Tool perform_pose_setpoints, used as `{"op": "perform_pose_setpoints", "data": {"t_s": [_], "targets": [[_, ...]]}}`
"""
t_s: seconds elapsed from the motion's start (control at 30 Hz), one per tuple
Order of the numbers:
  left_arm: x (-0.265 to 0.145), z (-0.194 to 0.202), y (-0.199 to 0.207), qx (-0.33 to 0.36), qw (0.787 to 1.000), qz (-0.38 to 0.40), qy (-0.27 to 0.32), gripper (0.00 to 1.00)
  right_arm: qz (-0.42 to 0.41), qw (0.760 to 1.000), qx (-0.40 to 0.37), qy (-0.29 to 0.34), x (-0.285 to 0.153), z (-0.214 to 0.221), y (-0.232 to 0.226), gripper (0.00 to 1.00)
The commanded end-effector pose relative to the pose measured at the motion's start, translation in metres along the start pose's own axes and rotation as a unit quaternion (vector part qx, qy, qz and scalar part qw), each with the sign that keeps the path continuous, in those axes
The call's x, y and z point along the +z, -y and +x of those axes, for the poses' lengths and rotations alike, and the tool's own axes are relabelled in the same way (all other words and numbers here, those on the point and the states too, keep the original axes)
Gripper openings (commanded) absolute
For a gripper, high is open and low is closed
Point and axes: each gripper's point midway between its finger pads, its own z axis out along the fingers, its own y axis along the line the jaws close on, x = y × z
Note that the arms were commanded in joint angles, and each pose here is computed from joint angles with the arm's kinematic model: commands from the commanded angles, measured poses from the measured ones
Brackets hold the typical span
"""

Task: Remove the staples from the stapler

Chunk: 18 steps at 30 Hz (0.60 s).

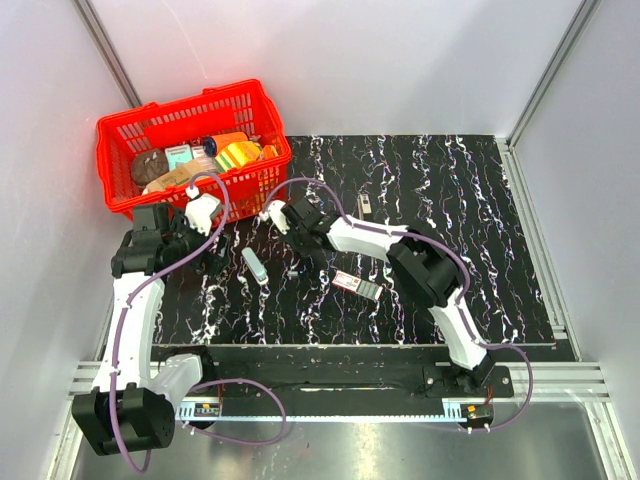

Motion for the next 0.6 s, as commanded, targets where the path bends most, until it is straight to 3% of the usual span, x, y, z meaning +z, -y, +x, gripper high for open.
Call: {"op": "perform_pose_setpoints", "data": {"t_s": [0.0,0.03,0.23,0.57], "targets": [[-0.002,-0.014,0.001,0.009,0.999,0.003,0.034,0.99,0.083,0.99,0.099,0.053,-0.05,-0.037,0.025,0.05],[-0.003,-0.014,0.001,0.009,0.999,0.002,0.035,0.99,0.1,0.985,0.125,0.058,-0.06,-0.04,0.03,0.01],[0.0,-0.019,0.004,0.016,0.999,0.017,0.048,0.99,0.155,0.95,0.265,0.061,-0.105,-0.026,0.037,0.0],[0.025,-0.042,0.018,0.025,0.997,0.049,0.054,0.99,0.158,0.873,0.461,0.012,-0.145,0.053,0.0,0.0]]}}
